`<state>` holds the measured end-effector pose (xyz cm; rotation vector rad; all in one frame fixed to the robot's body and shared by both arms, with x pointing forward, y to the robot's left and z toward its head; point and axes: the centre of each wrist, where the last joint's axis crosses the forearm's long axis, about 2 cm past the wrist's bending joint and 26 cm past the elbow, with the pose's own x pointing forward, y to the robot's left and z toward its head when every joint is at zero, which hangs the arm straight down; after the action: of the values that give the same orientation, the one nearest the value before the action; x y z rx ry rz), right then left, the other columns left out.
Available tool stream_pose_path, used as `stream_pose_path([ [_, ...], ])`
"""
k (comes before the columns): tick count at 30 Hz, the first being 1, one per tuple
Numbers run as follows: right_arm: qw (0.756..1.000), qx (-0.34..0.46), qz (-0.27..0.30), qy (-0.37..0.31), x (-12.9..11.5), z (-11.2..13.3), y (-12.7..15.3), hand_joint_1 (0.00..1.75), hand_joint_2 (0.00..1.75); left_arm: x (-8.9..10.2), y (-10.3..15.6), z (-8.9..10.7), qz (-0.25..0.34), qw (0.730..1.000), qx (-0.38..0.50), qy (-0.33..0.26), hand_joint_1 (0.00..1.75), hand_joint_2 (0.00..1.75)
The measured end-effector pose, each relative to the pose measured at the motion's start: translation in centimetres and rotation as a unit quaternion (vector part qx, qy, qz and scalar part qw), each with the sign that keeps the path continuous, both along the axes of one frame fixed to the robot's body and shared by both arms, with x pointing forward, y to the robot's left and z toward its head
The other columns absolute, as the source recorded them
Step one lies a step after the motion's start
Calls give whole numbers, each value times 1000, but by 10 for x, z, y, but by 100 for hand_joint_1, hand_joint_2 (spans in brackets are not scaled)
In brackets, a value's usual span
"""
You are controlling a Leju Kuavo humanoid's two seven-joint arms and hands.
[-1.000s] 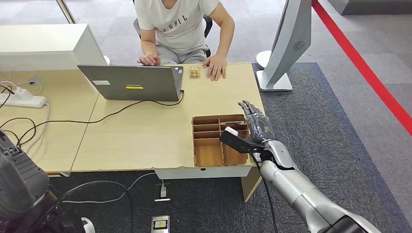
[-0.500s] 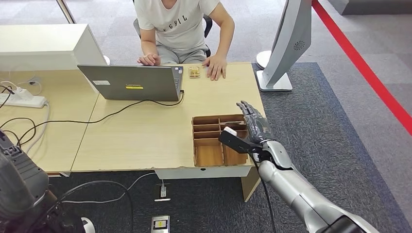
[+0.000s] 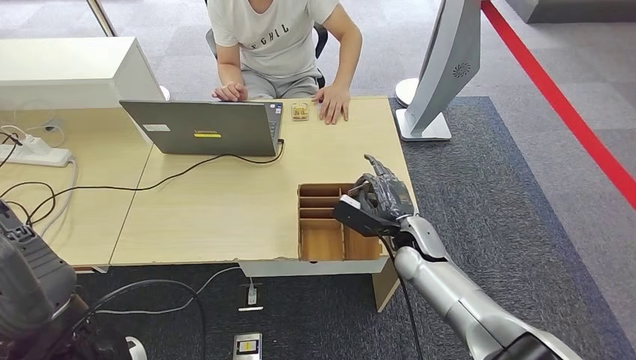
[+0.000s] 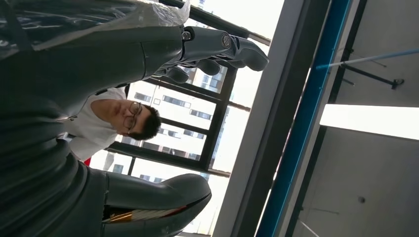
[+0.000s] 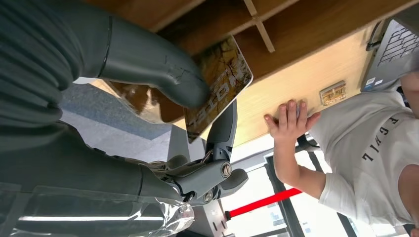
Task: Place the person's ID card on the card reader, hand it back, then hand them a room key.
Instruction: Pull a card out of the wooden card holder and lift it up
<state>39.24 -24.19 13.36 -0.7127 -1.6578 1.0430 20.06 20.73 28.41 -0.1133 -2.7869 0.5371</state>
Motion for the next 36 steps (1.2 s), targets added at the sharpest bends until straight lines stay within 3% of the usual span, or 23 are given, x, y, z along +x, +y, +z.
stream_pose_path([
  [25,999,21,10,-35,1,13,10,175,175,0,0,0,-4,1000,-4,3,0,175],
  [36,993,18,23,-117,25,68,18,175,175,2,-1,4,-7,1000,-7,-4,0,175],
])
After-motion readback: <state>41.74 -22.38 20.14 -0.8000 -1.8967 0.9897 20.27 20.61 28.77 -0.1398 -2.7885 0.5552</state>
